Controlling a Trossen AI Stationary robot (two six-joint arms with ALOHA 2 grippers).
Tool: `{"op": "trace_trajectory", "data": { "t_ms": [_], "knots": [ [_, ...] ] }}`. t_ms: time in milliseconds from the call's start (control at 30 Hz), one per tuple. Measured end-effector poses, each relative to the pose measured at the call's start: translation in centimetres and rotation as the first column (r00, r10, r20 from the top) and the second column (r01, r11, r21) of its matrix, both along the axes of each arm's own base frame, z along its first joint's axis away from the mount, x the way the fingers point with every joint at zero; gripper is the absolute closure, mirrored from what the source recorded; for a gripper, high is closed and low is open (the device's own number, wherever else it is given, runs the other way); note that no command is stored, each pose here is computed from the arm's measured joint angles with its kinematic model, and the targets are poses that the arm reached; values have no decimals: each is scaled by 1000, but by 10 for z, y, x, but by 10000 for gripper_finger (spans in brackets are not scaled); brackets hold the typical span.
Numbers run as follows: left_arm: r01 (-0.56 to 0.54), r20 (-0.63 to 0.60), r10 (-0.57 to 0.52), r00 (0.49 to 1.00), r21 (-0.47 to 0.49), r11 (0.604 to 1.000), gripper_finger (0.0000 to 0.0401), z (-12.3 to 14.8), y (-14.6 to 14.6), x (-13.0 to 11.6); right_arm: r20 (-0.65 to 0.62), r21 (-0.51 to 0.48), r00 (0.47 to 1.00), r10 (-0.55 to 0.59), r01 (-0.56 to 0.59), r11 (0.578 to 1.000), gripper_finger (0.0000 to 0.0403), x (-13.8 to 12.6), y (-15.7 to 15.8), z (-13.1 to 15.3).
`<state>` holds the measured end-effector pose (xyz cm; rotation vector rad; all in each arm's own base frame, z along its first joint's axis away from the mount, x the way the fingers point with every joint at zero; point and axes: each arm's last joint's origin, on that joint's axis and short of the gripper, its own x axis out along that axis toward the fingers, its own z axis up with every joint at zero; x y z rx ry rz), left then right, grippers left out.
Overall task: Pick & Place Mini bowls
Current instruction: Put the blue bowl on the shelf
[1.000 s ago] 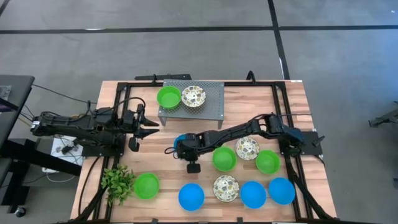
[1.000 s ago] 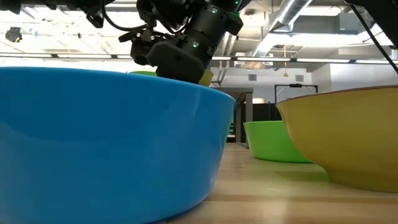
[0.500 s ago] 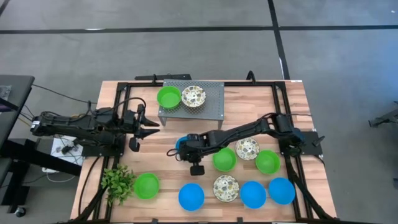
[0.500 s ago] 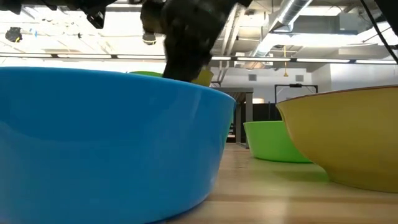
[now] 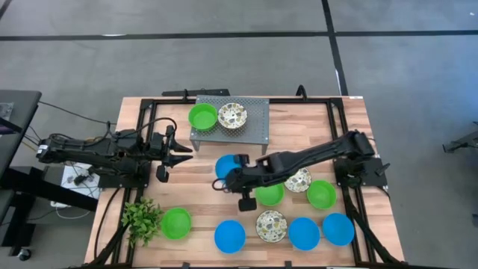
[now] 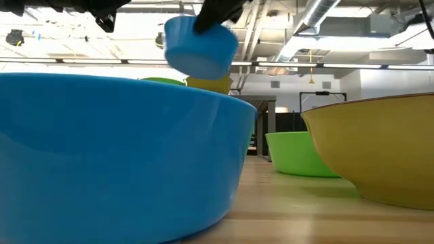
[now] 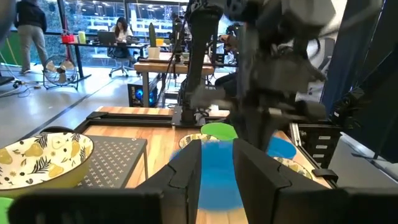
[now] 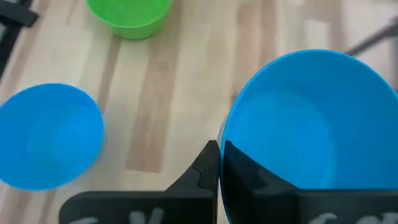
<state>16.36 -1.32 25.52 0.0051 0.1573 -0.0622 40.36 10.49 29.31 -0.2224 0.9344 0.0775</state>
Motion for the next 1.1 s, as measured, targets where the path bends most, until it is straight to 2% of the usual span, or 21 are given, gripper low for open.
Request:
{"op": "trace_trajectory", "data": {
  "t_ms": [200,367,567,733,1100],
  "knots": [
    [0,0,0,1000,0,1000,311,0,0,0,0,-33,999,-40,40,999,402,-14,-5,16],
    [0,0,0,1000,0,1000,311,0,0,0,-10,-142,994,-106,104,984,403,-22,-12,21],
    [0,0,0,1000,-1,1000,311,0,0,0,-54,-209,987,-154,140,968,403,-27,-22,20],
    [0,0,0,1000,-1,1000,311,0,0,0,-99,-295,970,-223,186,937,403,-31,-37,17],
    [0,0,0,1000,-1,1000,311,0,0,0,-144,-323,918,-370,310,894,403,-32,-82,14]
  ]
}}
